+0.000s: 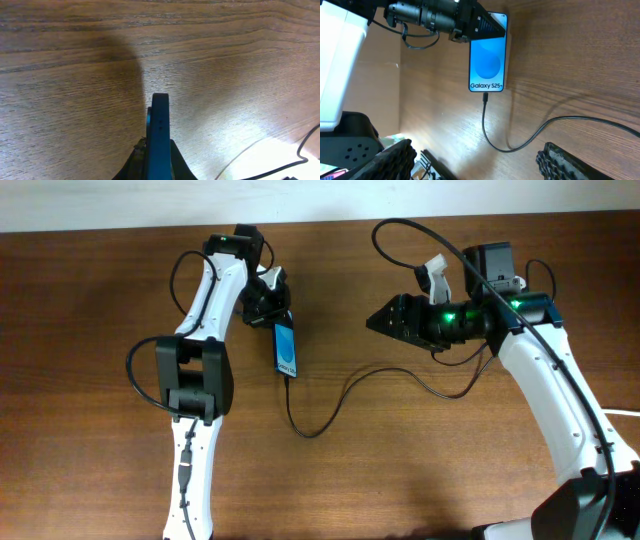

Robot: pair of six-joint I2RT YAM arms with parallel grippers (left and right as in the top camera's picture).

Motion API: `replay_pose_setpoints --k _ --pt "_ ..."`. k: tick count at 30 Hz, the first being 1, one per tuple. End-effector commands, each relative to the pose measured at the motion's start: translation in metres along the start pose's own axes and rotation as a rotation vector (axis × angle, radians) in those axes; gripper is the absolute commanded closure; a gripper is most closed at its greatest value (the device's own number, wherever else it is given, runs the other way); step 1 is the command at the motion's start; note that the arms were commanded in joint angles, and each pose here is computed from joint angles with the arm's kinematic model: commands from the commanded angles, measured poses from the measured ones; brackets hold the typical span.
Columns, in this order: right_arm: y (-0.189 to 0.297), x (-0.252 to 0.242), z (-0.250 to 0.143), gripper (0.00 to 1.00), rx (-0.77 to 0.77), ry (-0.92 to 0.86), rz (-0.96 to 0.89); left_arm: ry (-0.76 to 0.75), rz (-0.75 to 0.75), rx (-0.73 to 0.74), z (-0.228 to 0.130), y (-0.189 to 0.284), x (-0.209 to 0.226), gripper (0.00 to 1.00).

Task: Plug charger to phone and switch on socket
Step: 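Lower the phone with the left gripper and lay it flat on the table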

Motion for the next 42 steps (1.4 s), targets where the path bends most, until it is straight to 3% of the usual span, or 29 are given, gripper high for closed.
replay_pose_setpoints --k 1,6,11,14,16,22,27,29,33,39,42 --pt "0.007 0.004 0.001 0.17 -0.024 0.028 -0.005 0.019 0.002 0.015 0.0 -0.007 0.005 1.0" --pt "0.007 0.004 0.001 0.16 -0.024 0.028 -0.005 0.032 0.011 0.041 -0.005 -0.011 0.008 0.98" --pt "0.007 0.004 0.001 0.16 -0.024 0.028 -0.005 0.038 0.031 0.052 -0.007 -0.012 0.011 0.86" --pt "0.007 0.004 0.001 0.16 -0.024 0.028 -0.005 0.039 0.031 0.053 -0.007 -0.012 0.011 0.75" --pt "0.007 0.004 0.0 0.16 -0.023 0.028 -0.004 0.038 0.031 0.053 -0.007 -0.012 0.011 0.62" --pt "0.007 0.004 0.0 0.17 -0.022 0.028 -0.001 0.042 0.066 0.06 -0.009 -0.012 0.015 0.44" --pt "0.007 0.004 0.0 0.16 -0.022 0.028 -0.001 0.046 0.128 0.071 -0.012 -0.011 0.022 0.41" --pt "0.007 0.004 0.0 0.16 -0.022 0.028 -0.001 0.046 0.149 0.071 -0.012 -0.01 0.025 0.33" --pt "0.007 0.004 0.0 0.17 -0.022 0.028 -0.001 0.045 0.16 0.07 -0.012 -0.01 0.026 0.29" --pt "0.007 0.004 0.0 0.17 -0.022 0.028 -0.002 0.044 0.184 0.069 -0.011 -0.01 0.029 0.28" --pt "0.007 0.004 0.0 0.22 -0.022 0.028 -0.002 0.043 0.189 0.059 -0.01 -0.005 0.029 0.29"
Point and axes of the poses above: each gripper's point midway between its finger pads, its own y axis back along the fingers, its own x axis along the line the jaws close on, z = x × y, the point moved 5 cm from there along y, back along the fingers, and after that the axes turned 7 degrees about -y, right-handed, at the moved point
